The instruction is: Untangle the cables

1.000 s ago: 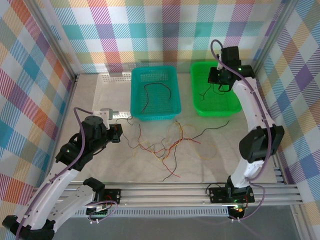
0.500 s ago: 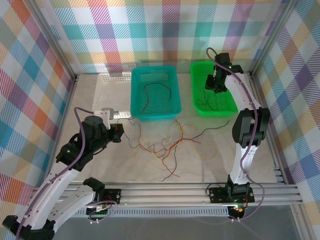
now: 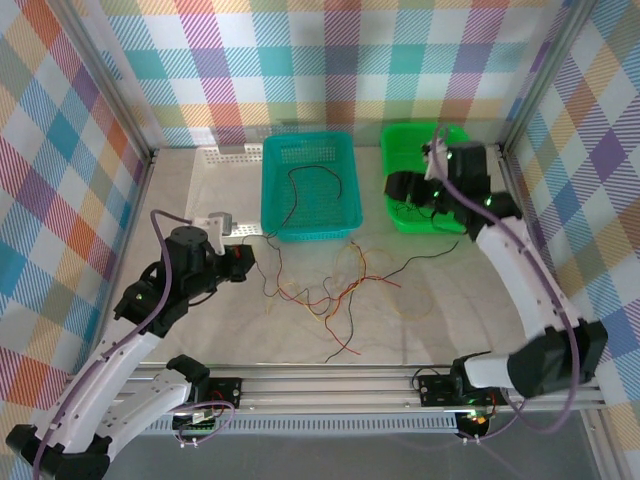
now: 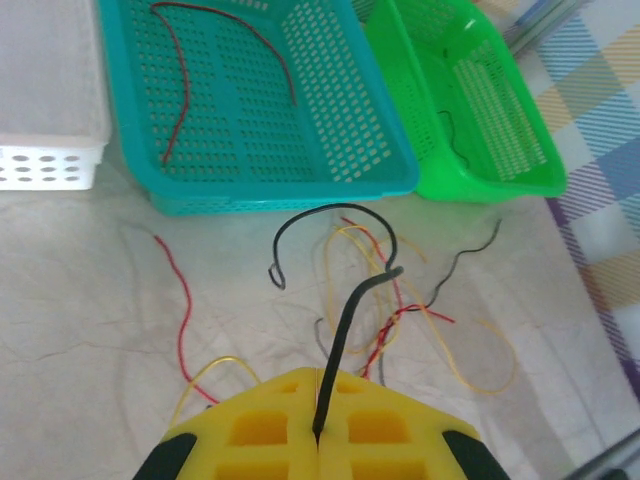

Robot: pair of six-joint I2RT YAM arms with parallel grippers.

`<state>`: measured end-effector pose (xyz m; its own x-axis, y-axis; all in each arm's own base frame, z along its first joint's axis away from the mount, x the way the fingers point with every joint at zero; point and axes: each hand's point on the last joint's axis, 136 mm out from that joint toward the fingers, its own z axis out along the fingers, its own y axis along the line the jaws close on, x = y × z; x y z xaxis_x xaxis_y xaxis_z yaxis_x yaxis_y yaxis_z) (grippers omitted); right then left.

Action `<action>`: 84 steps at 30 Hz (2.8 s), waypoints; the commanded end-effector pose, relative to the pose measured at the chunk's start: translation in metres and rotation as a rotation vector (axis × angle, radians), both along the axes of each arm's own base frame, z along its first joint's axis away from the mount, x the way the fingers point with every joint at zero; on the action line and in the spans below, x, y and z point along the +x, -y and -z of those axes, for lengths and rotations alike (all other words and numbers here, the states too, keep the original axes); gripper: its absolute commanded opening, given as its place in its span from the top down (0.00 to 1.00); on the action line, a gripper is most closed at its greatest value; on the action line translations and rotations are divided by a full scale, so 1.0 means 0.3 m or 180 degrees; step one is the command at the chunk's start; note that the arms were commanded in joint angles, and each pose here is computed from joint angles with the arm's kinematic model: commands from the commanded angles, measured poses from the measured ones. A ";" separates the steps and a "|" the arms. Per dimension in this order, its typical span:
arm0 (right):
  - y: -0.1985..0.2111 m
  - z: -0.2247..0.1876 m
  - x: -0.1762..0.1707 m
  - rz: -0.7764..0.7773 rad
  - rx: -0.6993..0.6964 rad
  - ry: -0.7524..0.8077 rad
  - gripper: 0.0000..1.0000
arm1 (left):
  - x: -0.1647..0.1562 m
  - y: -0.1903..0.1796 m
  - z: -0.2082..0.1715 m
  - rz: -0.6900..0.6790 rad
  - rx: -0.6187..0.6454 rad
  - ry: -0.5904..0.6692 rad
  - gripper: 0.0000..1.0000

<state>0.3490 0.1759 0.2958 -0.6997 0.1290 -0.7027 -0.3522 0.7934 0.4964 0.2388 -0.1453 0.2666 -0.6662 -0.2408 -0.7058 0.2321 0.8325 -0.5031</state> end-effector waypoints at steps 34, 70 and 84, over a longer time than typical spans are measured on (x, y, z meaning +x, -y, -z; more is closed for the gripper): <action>-0.566 0.027 -0.401 -0.1153 0.0187 0.1346 1.00 | 0.023 0.249 -0.319 0.0241 -0.0825 0.0148 1.00; 0.174 -0.798 0.141 0.1064 -0.1259 0.1963 1.00 | -0.096 0.085 0.043 0.0208 0.0146 -0.0139 0.44; 0.377 -0.603 0.433 0.1756 -0.1456 0.1363 1.00 | -0.163 0.021 0.208 0.0095 0.0223 -0.0415 0.44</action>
